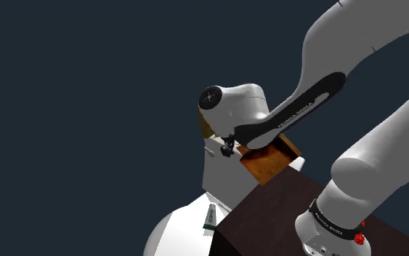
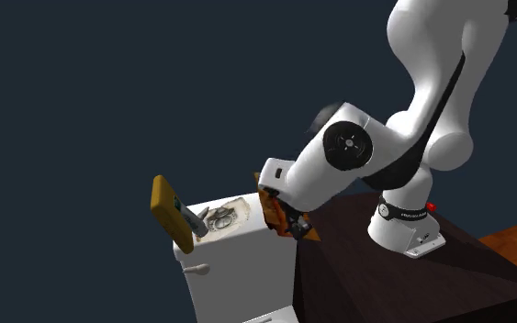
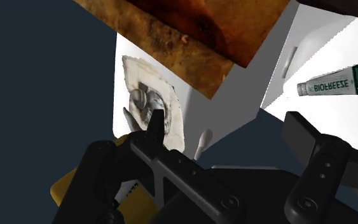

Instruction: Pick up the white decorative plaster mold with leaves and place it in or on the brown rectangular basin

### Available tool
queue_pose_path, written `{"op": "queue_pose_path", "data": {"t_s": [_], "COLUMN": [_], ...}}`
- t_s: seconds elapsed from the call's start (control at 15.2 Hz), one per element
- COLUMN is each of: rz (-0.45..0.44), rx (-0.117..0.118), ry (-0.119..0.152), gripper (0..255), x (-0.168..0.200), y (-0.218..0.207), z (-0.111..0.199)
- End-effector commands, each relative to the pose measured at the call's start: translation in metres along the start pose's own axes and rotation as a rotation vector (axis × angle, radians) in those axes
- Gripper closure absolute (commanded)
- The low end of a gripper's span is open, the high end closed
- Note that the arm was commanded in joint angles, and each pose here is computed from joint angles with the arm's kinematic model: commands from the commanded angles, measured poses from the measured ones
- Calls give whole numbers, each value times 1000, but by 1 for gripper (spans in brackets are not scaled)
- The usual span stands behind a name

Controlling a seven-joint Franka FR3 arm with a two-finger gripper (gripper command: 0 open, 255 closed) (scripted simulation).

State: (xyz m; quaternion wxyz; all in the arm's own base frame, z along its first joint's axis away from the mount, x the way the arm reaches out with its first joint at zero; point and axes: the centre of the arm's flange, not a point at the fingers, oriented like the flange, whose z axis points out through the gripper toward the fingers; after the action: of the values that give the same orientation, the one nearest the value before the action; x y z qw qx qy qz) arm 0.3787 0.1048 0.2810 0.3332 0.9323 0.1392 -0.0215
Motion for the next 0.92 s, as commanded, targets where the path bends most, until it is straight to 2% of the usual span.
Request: {"op": "queue_pose_path", "data": {"t_s": [0.0, 0.46, 0.86], "rz": [-11, -53, -88], "rx": [-75, -332, -549], "ry": [11, 12, 13], "gripper": [0, 0, 0], "x": [18, 63, 101], "y": [-15, -46, -56], "z": [23, 111, 189]}}
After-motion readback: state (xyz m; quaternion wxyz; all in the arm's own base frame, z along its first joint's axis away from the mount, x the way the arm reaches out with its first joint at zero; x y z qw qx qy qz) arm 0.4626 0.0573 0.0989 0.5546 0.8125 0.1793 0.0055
